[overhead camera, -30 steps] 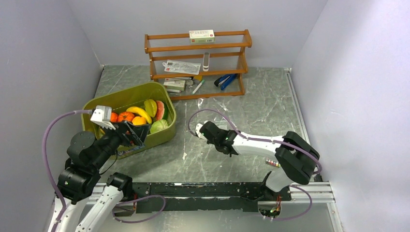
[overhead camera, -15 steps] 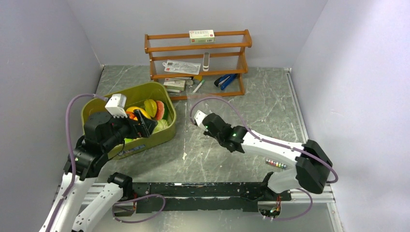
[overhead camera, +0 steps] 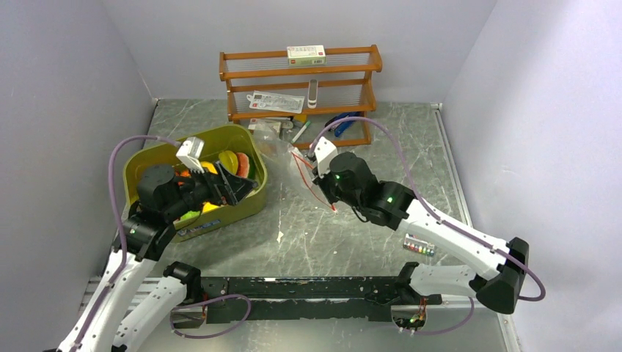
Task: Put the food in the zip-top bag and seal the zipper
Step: Pick up the zipper food storage bag at the center of the board.
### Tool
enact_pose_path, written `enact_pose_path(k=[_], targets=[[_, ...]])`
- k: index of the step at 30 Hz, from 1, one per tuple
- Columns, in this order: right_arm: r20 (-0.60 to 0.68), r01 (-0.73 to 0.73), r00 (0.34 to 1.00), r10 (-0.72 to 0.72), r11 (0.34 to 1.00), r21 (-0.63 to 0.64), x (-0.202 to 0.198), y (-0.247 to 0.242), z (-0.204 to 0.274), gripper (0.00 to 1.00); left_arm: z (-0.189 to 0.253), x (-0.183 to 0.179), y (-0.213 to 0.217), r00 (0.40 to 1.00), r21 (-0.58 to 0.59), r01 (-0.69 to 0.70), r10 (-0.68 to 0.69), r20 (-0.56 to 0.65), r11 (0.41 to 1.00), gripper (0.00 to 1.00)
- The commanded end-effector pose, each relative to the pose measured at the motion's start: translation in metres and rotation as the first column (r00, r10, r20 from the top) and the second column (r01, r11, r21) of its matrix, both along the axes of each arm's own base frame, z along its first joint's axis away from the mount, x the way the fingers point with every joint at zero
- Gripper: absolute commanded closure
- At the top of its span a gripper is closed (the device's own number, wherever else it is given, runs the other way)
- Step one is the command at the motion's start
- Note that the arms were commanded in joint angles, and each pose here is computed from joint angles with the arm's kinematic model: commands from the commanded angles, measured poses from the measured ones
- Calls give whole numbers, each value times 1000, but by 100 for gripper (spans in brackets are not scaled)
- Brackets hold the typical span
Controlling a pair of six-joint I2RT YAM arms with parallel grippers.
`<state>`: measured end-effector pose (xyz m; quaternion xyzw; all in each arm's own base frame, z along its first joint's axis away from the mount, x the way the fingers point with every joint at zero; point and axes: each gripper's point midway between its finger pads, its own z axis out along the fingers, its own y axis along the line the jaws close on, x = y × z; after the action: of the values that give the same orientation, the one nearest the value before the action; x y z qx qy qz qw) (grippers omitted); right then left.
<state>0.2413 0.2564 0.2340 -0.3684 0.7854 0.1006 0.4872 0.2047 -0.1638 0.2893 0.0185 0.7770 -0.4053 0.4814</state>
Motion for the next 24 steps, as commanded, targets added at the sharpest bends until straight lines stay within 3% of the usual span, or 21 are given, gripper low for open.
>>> enact_pose_path(k=[1,13,18,24], targets=[[-134,121,986,-103,983,137,-14,-2,1,100,11,1,-25,991,-102,133,-133,10,986,4],[-371,376,889,-269,891,255,-11,20,27,100,14,15,-44,971,-92,239,-240,-4,967,4],[-506,439,831,-229,829,346,-17,46,35,100,27,20,-55,957,-116,289,-286,38,950,4],[-535,469,826,-179,744,476,-17,55,60,100,47,28,-71,930,-98,363,-355,94,926,4]])
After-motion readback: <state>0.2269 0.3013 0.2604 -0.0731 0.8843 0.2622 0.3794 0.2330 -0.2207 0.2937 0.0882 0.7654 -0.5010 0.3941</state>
